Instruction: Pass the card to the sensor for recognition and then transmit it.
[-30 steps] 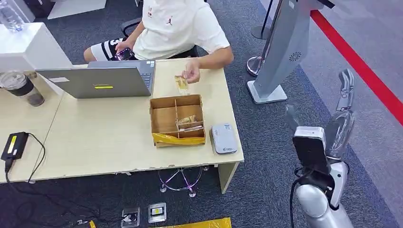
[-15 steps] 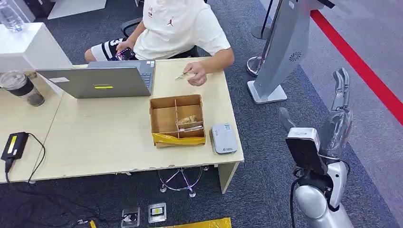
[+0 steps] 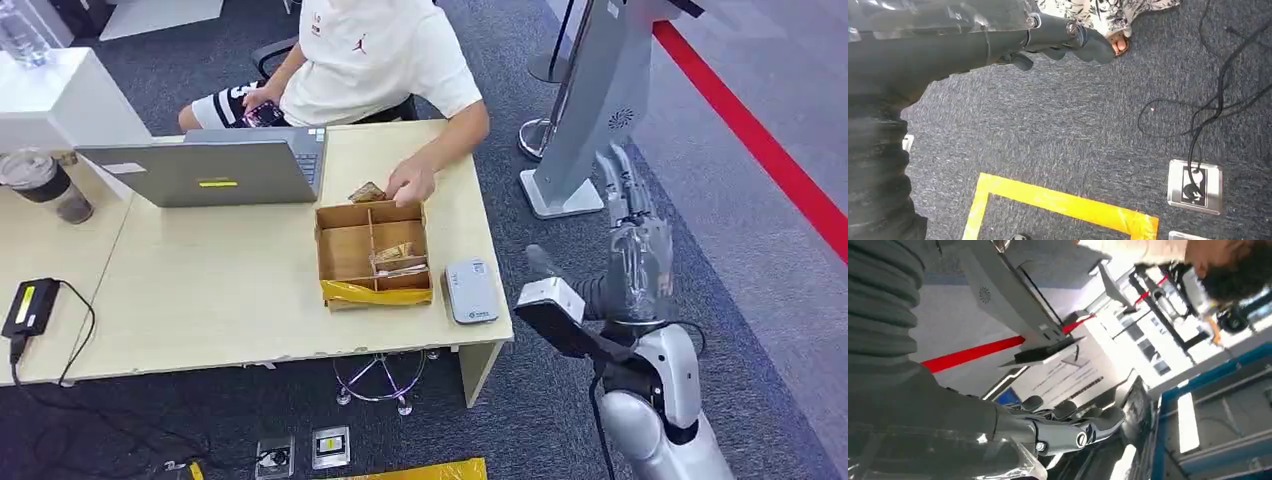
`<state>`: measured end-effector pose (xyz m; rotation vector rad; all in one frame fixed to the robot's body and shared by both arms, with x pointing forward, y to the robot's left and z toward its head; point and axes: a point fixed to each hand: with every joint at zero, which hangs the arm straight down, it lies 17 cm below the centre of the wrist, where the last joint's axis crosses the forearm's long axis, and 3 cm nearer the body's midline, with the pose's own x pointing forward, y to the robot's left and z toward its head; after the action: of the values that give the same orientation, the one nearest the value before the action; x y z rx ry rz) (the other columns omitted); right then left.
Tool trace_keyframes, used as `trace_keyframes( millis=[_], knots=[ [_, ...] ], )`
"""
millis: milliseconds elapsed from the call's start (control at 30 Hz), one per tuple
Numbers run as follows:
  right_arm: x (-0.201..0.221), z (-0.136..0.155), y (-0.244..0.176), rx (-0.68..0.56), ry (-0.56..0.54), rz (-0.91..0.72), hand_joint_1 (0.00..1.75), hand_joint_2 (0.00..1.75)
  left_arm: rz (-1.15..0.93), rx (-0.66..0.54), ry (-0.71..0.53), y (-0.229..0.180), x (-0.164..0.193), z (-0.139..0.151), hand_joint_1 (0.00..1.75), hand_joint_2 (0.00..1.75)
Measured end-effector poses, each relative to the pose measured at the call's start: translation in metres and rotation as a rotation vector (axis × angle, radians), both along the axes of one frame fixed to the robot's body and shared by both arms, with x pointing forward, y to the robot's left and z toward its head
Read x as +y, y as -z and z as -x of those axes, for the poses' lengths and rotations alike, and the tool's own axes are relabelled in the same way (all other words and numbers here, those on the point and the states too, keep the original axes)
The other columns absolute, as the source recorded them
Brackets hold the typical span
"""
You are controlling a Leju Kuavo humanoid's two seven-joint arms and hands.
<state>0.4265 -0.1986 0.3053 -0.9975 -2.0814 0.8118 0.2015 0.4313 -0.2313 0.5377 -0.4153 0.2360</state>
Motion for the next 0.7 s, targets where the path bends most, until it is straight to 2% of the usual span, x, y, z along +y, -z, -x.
trace_keyframes(
  millis=[333, 700],
  knots=[
    [0.083, 0.005, 0.021, 0.066, -0.190, 0.121, 0.00, 1.75, 0.004, -0.006, 0.011, -0.002, -0.002, -0.007, 0.00, 1.75],
    [0.138, 0.001, 0.061, 0.172, -0.293, 0.250, 0.00, 1.75, 0.003, -0.006, 0.027, -0.003, -0.003, -0.013, 0.00, 1.75]
  ],
)
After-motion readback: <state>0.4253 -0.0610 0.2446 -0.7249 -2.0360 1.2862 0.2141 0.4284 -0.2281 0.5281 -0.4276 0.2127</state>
